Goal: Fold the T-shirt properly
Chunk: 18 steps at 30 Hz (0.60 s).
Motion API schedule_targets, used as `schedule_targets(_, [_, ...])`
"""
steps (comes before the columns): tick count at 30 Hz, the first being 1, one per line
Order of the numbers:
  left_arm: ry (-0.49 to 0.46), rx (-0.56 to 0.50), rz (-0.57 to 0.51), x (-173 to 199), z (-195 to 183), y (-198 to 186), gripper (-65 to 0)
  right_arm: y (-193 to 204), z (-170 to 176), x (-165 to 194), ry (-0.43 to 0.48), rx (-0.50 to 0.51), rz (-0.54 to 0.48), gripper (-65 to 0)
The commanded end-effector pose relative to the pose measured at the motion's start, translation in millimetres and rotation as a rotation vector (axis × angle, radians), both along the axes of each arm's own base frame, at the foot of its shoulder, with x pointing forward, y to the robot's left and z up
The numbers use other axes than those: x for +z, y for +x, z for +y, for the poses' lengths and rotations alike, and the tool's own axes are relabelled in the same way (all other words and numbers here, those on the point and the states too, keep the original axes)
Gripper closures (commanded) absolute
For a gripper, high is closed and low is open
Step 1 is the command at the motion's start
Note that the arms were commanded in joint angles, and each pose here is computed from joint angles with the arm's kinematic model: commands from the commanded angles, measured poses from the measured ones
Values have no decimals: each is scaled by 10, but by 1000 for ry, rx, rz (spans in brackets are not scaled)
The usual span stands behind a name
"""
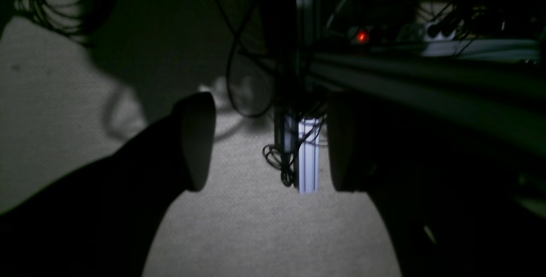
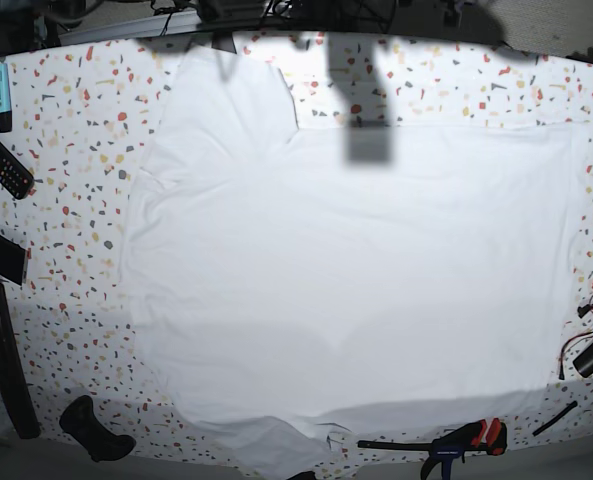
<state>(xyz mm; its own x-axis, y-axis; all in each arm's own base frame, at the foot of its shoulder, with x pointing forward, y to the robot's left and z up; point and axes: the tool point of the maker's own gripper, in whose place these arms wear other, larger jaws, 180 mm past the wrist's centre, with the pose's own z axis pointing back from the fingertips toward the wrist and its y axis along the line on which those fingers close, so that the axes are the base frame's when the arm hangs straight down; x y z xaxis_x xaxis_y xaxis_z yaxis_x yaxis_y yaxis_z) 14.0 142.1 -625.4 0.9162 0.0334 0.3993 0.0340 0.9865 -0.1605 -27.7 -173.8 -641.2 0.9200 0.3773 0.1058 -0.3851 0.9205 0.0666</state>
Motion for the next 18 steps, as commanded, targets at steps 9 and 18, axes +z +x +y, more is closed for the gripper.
schedule_targets(9, [-80, -88, -79, 393, 61, -211, -389, -162, -58, 472, 129, -32, -145, -328])
schedule_targets(18, [-61, -155, -146, 1064, 212, -566, -389, -662, 76, 1190, 295, 143, -105, -328])
